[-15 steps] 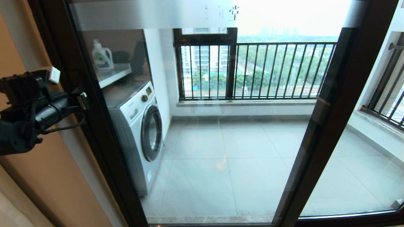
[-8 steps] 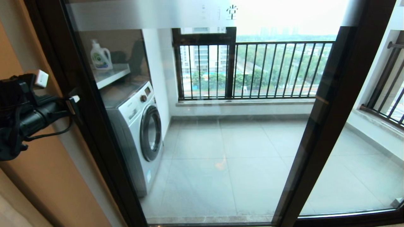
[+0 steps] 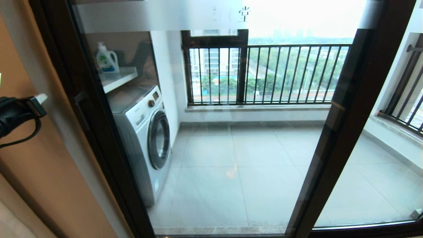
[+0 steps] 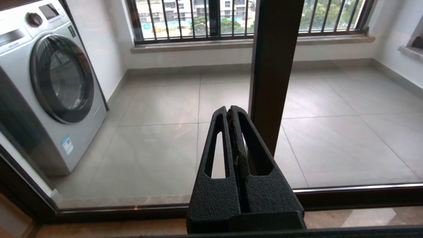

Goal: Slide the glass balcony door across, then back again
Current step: Close the slid door

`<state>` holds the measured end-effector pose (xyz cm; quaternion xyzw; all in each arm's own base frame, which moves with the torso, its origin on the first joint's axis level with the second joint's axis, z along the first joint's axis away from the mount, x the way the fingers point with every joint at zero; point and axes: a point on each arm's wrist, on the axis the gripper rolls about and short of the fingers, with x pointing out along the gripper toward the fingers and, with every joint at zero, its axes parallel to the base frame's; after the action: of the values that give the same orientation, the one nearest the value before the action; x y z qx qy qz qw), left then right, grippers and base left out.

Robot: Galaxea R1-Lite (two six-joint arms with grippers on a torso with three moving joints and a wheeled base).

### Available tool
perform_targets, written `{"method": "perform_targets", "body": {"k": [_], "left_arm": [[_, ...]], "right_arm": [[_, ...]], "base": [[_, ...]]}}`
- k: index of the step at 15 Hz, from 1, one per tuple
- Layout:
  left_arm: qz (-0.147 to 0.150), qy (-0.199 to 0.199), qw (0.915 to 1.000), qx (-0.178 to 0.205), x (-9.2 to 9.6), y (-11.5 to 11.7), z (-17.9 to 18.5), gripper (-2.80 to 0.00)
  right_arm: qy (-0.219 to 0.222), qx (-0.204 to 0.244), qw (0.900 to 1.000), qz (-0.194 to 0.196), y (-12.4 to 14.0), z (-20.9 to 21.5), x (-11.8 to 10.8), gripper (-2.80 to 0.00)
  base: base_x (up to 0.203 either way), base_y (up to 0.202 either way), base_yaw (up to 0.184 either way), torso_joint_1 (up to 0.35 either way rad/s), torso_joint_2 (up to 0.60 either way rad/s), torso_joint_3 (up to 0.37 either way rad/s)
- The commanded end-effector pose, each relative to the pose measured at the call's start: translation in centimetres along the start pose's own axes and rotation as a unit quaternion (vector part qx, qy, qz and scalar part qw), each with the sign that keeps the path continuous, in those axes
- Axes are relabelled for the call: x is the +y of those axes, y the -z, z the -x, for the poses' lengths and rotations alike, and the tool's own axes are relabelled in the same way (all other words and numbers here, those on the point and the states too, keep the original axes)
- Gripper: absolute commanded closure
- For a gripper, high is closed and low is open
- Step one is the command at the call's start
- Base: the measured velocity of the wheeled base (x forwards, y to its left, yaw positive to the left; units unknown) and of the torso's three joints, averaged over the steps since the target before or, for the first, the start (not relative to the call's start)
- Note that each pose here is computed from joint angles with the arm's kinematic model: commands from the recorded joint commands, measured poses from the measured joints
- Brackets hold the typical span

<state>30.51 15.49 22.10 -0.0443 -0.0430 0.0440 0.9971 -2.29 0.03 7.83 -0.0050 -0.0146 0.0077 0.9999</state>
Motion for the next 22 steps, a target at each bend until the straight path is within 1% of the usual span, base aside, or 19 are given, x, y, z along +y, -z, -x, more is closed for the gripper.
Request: {"method": "perform_targets", "body": {"k": [1, 4, 7, 8, 9, 12, 15, 18, 20, 22], "left_arm": [[-0.004, 0.005, 0.9999, -0.009, 0.4, -1.5, 1.3, 0.00], [0.011, 0.011, 0.9998, 0.010, 0.2, -0.7, 1.7, 0.00], [0.021, 0.051, 0.9979, 0.035, -1.4, 0.4, 2.8, 0.00], [0.025, 0.066, 0.9966, 0.043, -1.8, 0.7, 3.5, 0.00], [0.030, 0.071, 0.9955, 0.055, -1.8, 1.3, 3.9, 0.00], [0.038, 0.073, 0.9936, 0.078, -1.6, 2.8, 3.7, 0.00], [0.039, 0.069, 0.9915, 0.103, -0.9, 4.8, 2.6, 0.00], [0.047, 0.069, 0.9886, 0.125, -0.6, 6.6, 1.6, 0.00], [0.048, 0.073, 0.9877, 0.129, -0.4, 7.5, 0.2, 0.00], [0.042, 0.076, 0.9892, 0.118, -0.3, 7.2, -0.9, 0.00]], "right_arm": [[-0.001, 0.005, 1.000, 0.000, 0.2, -0.1, 0.0, 0.00], [-0.001, 0.005, 1.000, 0.000, 0.2, -0.1, 0.0, 0.00], [-0.001, 0.005, 1.000, 0.000, 0.2, -0.1, 0.0, 0.00], [-0.001, 0.005, 1.000, 0.000, 0.2, -0.1, 0.0, 0.00], [-0.001, 0.005, 1.000, 0.000, 0.2, -0.1, 0.0, 0.00], [-0.001, 0.005, 1.000, 0.000, 0.2, -0.1, 0.0, 0.00], [-0.001, 0.005, 1.000, 0.000, 0.2, -0.1, 0.0, 0.00], [-0.001, 0.005, 1.000, 0.000, 0.2, -0.1, 0.0, 0.00], [-0.001, 0.005, 1.000, 0.000, 0.2, -0.1, 0.0, 0.00], [-0.001, 0.005, 1.000, 0.000, 0.2, -0.1, 0.0, 0.00]], "base": [[0.000, 0.000, 0.000, 0.000, 0.00, 0.000], [0.000, 0.000, 0.000, 0.000, 0.00, 0.000], [0.000, 0.000, 0.000, 0.000, 0.00, 0.000], [0.000, 0.000, 0.000, 0.000, 0.00, 0.000], [0.000, 0.000, 0.000, 0.000, 0.00, 0.000], [0.000, 0.000, 0.000, 0.000, 0.00, 0.000], [0.000, 0.000, 0.000, 0.000, 0.00, 0.000], [0.000, 0.000, 0.000, 0.000, 0.00, 0.000], [0.000, 0.000, 0.000, 0.000, 0.00, 0.000], [0.000, 0.000, 0.000, 0.000, 0.00, 0.000]]}}
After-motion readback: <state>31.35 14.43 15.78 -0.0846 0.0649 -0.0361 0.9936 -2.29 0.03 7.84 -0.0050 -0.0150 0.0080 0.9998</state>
